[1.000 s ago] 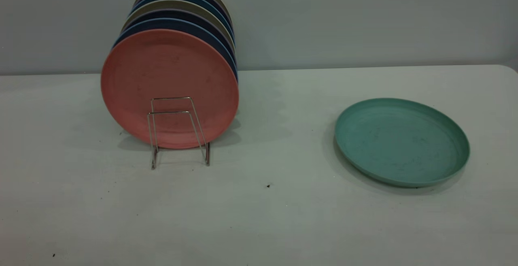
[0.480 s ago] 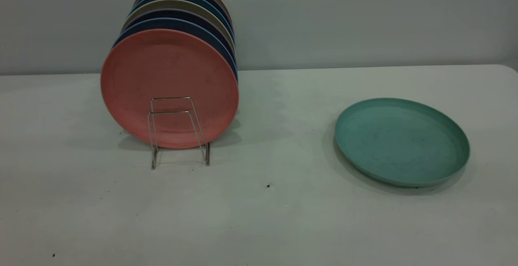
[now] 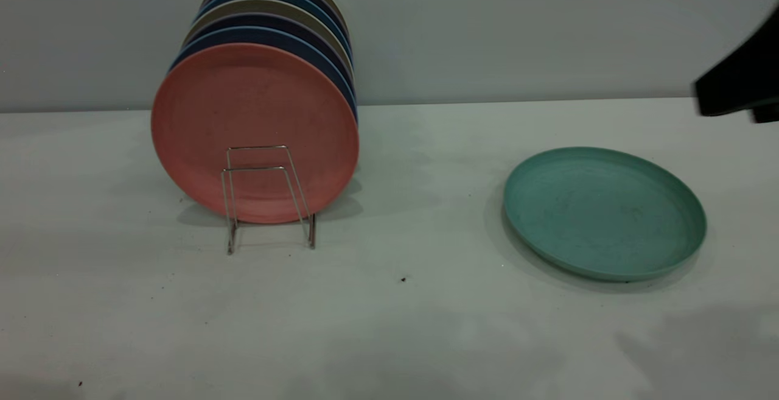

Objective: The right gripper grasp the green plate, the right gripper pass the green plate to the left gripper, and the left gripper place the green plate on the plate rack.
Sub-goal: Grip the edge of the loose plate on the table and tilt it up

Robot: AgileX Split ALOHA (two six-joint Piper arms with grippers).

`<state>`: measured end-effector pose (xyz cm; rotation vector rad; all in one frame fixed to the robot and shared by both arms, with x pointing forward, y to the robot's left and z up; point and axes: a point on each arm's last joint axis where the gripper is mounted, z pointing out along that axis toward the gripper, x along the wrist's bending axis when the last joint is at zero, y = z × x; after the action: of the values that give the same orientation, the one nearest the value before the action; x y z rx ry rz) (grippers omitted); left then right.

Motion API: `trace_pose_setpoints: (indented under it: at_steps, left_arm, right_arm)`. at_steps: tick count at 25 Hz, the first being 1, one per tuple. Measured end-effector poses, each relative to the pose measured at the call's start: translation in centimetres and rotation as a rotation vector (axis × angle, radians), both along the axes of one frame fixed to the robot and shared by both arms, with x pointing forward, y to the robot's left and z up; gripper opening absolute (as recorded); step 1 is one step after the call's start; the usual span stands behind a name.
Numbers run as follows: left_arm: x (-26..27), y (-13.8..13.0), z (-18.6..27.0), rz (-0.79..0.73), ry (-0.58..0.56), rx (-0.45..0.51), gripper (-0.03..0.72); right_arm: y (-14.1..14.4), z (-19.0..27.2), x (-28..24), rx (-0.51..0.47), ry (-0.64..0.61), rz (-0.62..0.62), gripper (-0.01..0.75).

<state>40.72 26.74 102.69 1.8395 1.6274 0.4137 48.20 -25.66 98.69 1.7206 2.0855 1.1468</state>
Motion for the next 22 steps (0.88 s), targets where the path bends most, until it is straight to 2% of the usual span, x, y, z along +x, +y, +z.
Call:
trace_pose_setpoints:
  at_steps: [4,9,16,22]
  left_arm:
    - [0.2,0.0,0.1,-0.004,-0.019,0.009,0.497]
    - [0.2,0.0,0.1,-0.005,-0.019,0.009,0.497]
    - [0.1,0.0,0.1,-0.004,-0.018,0.006,0.497]
    - [0.2,0.0,0.1,-0.004,-0.018,0.006,0.497]
  right_arm:
    - [-0.8,-2.8,3.6,0.006,0.058,-0.017,0.525]
    - [-4.3,-6.8,6.9,0.024,0.141,-0.068,0.525]
    - [-8.6,-12.3,9.7,0.109,0.226,-0.125,0.525]
    - [-9.7,-15.9,12.0,0.108,0.255,-0.134,0.525]
